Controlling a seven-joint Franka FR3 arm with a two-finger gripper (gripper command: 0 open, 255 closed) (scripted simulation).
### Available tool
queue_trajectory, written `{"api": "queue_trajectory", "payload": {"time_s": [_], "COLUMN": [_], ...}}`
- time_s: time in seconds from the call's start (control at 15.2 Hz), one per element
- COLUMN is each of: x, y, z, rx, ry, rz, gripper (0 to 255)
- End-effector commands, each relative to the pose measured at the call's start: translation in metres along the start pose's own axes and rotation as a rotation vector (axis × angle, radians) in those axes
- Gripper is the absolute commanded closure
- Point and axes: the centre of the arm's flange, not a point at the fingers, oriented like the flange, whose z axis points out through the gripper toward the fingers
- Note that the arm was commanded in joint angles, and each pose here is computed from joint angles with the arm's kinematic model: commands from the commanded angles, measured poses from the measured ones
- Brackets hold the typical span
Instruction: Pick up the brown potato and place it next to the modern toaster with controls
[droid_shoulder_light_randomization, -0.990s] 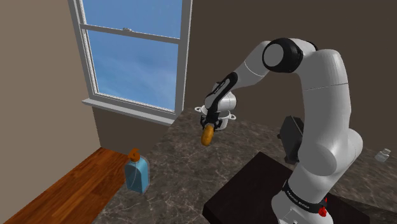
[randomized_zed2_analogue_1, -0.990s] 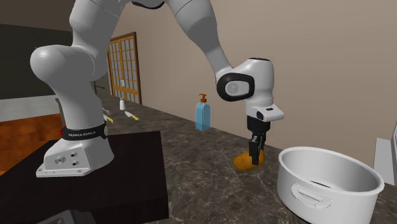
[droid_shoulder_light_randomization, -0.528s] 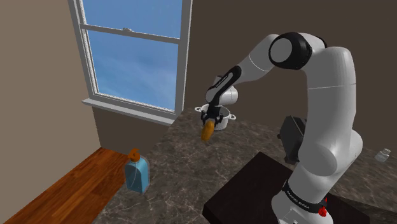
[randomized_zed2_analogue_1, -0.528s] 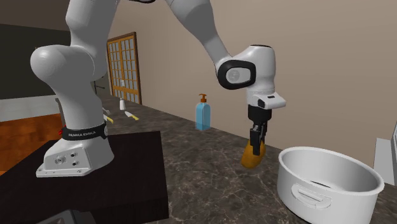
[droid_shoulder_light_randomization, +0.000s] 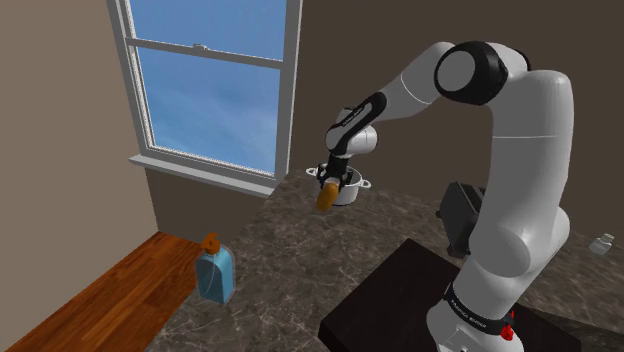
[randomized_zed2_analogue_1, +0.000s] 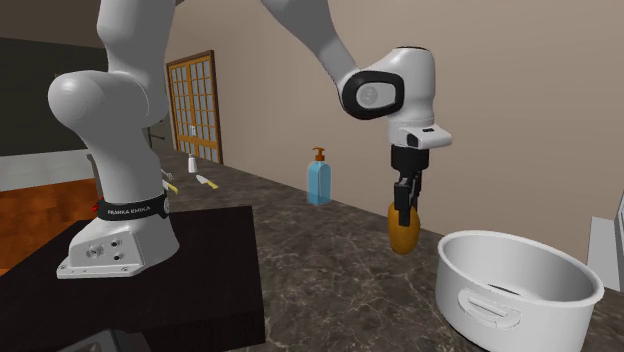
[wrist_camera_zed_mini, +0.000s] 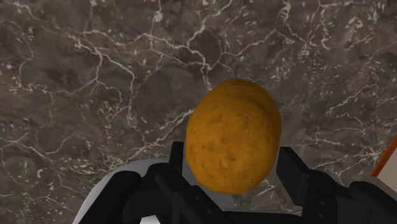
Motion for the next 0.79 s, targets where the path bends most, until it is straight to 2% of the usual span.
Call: {"api": "queue_trajectory", "payload": {"time_s": [0.0,0.73], "x": [0.0,0.003], "y": [-0.001,-0.005], "z": [-0.012,-0.07], "rx": [0.0,0.0], "ry": [0.0,0.0], "rz": [0.0,0.0], "gripper": [255,255]}}
